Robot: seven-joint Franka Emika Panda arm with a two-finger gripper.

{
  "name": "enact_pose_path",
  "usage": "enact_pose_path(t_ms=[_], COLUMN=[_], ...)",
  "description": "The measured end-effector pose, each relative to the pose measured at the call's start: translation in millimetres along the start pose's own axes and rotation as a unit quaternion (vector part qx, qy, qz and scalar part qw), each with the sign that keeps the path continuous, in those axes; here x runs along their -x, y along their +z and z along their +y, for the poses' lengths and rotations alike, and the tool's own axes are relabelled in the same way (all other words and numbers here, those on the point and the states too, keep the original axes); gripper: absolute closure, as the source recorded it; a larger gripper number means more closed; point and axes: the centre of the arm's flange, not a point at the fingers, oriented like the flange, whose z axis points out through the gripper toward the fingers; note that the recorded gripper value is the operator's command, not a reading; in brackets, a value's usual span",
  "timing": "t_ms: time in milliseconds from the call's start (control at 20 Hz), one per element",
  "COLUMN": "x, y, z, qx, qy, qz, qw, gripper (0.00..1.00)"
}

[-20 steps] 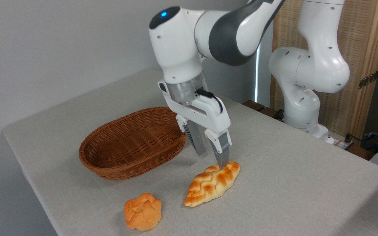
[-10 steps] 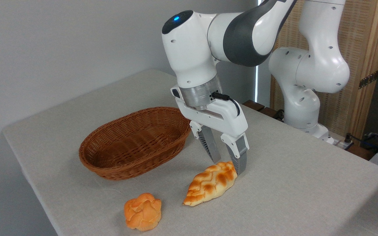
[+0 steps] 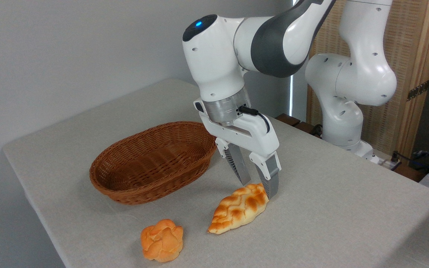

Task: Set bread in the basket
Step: 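Lower the open gripper down around the braided golden loaf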

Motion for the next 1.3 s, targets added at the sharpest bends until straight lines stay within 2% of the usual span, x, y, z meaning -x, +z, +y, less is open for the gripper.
enact_pose_path(t_ms=[450,750,1100,1300], x=[-6.3,-6.3,-7.3,-10.0], y=[8.3,5.7,9.4,13.5], z=[4.1,-1.8,-5.6,-7.1], qx=[-0.005,-0.017,-0.02,-0.02], qy=[0.008,0.003,0.001,0.002], qz=[0.006,0.022,0.027,0.028], qw=[0.9999,0.9996,0.9994,0.9994], gripper=[0.02,0.05,0.1,0.37])
